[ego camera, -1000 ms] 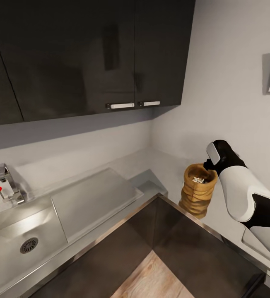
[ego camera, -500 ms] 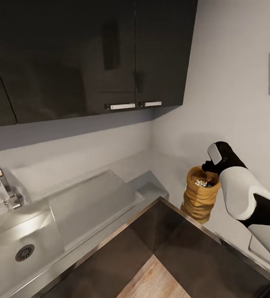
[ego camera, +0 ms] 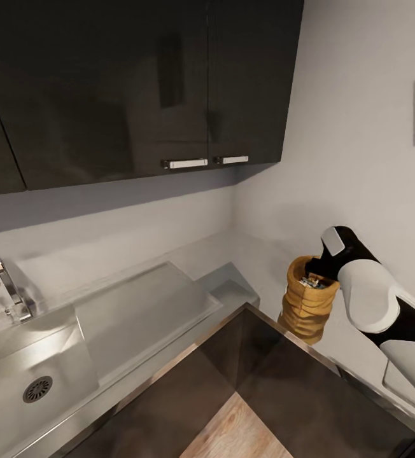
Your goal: In the kitchen, take the popcorn bag from the countertop, put it into the microwave, and heat it until the popcorn is cooked so the cooked popcorn ends up inside the bag.
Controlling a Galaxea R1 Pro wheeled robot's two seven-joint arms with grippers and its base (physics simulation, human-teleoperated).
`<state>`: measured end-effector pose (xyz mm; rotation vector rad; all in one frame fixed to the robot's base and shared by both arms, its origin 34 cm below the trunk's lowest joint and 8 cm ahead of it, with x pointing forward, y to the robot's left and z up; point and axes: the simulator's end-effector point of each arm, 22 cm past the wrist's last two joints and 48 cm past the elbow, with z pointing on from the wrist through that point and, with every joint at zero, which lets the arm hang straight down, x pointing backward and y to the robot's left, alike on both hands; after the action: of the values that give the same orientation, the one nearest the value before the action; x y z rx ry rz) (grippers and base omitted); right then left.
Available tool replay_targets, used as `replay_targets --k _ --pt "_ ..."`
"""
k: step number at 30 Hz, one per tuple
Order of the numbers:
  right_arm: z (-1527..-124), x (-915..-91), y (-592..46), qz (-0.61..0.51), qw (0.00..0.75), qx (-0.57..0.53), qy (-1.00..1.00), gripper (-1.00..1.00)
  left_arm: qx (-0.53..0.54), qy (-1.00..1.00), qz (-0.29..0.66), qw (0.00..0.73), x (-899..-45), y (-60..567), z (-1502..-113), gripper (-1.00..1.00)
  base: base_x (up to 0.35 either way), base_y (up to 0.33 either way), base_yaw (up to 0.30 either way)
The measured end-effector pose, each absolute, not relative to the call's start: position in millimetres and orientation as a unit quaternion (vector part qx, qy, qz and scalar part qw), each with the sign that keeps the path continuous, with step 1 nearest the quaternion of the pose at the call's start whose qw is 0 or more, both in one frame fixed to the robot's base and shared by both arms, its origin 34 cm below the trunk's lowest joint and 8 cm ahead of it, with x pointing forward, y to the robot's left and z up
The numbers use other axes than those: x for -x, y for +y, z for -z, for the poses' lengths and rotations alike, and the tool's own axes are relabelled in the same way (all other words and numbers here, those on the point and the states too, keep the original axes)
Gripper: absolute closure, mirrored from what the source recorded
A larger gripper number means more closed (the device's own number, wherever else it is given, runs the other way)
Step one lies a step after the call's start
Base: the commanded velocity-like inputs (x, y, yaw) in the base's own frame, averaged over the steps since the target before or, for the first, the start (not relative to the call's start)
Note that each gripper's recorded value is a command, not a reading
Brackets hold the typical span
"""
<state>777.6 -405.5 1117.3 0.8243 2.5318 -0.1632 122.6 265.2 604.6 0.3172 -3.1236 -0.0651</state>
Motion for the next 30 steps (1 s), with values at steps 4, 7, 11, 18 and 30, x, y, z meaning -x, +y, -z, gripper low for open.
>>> replay_targets --k 4,7,11,18,30 --pt "-1117 -777 -406 0.061 0.234 -0.300 0.923 -1.00 -0.101 -0.995 0.021 0.001 -122 265 -605 -1.00 0.000 0.000 0.000" --pt "-1117 -776 -407 0.064 0.233 -0.300 0.923 -1.00 -0.101 -0.995 0.021 0.001 -122 265 -605 -1.00 0.122 0.000 0.000" --pt "-1117 -773 -411 0.072 0.229 -0.305 0.921 -1.00 -0.101 -0.995 0.021 0.001 -122 265 -605 -1.00 0.300 -0.056 0.000" --pt "-1110 -766 -413 0.064 0.215 -0.326 0.918 -1.00 -0.101 -0.995 0.021 0.001 -122 265 -605 -1.00 0.186 -0.104 0.000" --pt "-1099 -745 -425 0.080 0.180 -0.362 0.911 -1.00 -0.101 -0.995 0.021 0.001 -122 265 -605 -1.00 0.004 -0.003 0.000"
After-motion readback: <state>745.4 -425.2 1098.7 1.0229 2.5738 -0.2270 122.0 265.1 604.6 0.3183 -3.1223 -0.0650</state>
